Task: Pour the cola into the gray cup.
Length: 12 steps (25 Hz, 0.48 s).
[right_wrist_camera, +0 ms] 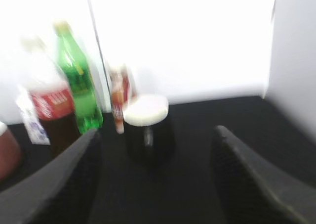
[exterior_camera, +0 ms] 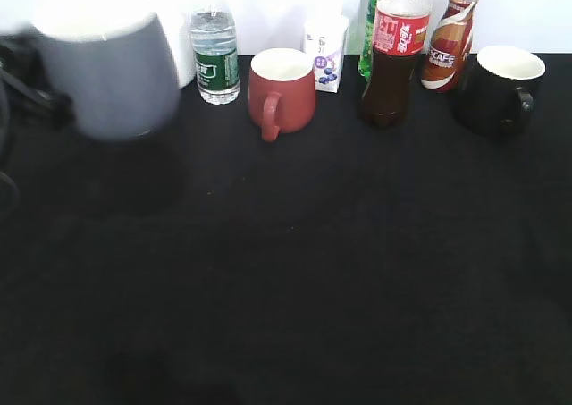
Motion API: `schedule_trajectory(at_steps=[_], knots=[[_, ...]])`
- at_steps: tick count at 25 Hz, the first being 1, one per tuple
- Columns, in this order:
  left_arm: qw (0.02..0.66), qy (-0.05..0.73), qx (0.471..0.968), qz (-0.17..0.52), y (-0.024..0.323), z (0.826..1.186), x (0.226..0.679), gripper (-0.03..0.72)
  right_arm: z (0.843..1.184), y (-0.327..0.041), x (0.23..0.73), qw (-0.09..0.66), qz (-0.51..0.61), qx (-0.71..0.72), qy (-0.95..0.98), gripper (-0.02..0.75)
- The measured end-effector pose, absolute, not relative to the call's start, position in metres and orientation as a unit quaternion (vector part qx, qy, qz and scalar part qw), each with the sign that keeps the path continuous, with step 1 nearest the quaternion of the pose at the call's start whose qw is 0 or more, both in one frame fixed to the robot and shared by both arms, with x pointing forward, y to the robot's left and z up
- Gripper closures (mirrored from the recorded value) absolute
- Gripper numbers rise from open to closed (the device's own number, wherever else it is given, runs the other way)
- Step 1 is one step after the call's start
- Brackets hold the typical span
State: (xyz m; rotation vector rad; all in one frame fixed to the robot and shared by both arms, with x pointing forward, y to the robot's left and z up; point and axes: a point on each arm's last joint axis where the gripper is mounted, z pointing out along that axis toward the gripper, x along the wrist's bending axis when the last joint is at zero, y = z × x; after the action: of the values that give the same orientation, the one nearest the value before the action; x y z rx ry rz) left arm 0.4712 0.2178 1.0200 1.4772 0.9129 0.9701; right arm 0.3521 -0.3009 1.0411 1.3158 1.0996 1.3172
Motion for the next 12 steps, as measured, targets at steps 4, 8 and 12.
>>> schedule_trajectory(at_steps=[4, 8, 12], knots=[[0.535, 0.388, 0.636, 0.397, 0.214, 1.01, 0.475, 0.636, 1.002, -0.29, 0.429, 0.467, 0.537, 0.481, 0.512, 0.218], [0.528, 0.392, 0.644, 0.391, 0.212, 1.002, 0.478, 0.636, 0.977, -0.246, 0.489, 0.446, 0.505, 0.453, 0.584, 0.223], [0.533, 0.389, 0.64, 0.394, 0.212, 1.003, 0.478, 0.636, 0.953, -0.179, 0.522, 0.415, 0.502, 0.482, 0.586, 0.099]])
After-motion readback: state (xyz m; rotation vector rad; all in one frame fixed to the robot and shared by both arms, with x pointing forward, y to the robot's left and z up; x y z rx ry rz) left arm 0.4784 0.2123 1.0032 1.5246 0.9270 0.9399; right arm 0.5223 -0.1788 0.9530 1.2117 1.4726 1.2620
